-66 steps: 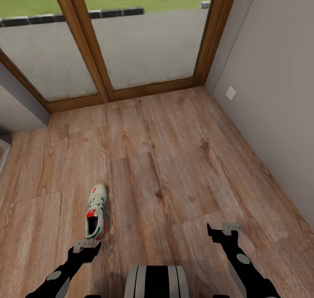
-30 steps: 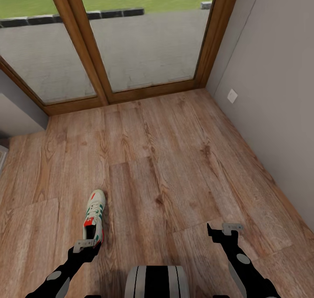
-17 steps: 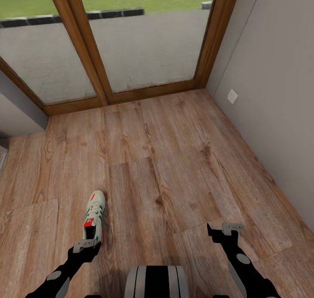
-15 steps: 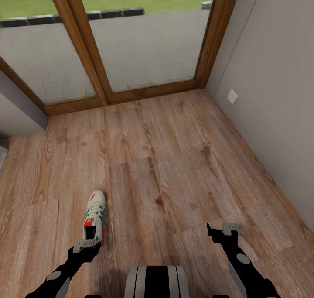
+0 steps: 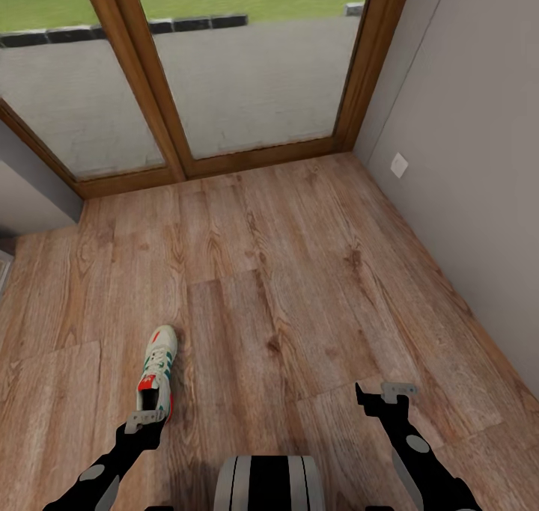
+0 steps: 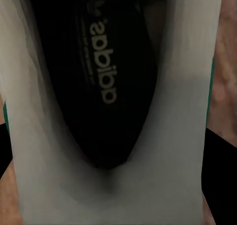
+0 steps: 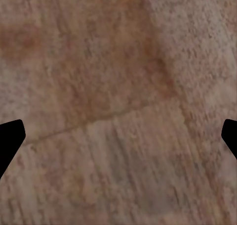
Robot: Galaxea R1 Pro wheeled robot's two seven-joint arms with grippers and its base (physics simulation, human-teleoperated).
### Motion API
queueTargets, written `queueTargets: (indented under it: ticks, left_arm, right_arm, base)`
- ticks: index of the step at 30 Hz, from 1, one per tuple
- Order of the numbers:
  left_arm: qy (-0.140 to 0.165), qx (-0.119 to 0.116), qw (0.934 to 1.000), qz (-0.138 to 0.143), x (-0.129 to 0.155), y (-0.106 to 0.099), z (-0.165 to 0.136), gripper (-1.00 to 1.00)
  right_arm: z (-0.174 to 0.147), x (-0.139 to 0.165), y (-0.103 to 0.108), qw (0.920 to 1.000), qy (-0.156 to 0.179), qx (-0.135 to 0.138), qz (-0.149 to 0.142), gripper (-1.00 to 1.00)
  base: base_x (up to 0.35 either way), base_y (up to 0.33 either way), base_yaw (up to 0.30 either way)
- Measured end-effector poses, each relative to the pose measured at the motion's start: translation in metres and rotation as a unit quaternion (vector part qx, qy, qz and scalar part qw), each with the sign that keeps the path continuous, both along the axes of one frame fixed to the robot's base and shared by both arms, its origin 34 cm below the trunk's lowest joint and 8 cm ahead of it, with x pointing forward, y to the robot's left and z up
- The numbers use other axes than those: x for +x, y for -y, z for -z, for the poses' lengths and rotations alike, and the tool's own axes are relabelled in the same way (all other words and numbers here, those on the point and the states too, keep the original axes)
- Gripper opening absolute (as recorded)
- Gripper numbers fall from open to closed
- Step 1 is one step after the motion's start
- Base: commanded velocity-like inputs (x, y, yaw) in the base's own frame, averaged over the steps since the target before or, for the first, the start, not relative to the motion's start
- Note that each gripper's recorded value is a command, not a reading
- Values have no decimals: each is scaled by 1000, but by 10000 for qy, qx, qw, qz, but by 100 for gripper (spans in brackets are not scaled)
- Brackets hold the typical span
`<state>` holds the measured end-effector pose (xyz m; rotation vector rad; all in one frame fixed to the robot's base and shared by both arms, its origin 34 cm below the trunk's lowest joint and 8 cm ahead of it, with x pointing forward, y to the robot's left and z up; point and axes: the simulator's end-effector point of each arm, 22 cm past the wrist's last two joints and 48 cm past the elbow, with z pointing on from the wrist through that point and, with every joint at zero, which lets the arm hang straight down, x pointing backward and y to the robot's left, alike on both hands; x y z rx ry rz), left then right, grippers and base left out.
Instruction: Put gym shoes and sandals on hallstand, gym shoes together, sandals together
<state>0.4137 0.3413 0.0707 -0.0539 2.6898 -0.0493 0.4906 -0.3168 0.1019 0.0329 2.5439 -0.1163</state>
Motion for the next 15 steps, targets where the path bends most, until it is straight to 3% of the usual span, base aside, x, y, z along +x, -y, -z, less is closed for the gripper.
queueTargets:
  ticks: [15]
  left_arm:
    - [0,8,10000,-1,0,0,0,-100]
  right_arm:
    - [0,0,0,10000,-1,0,0,100]
  base:
    - [0,0,0]
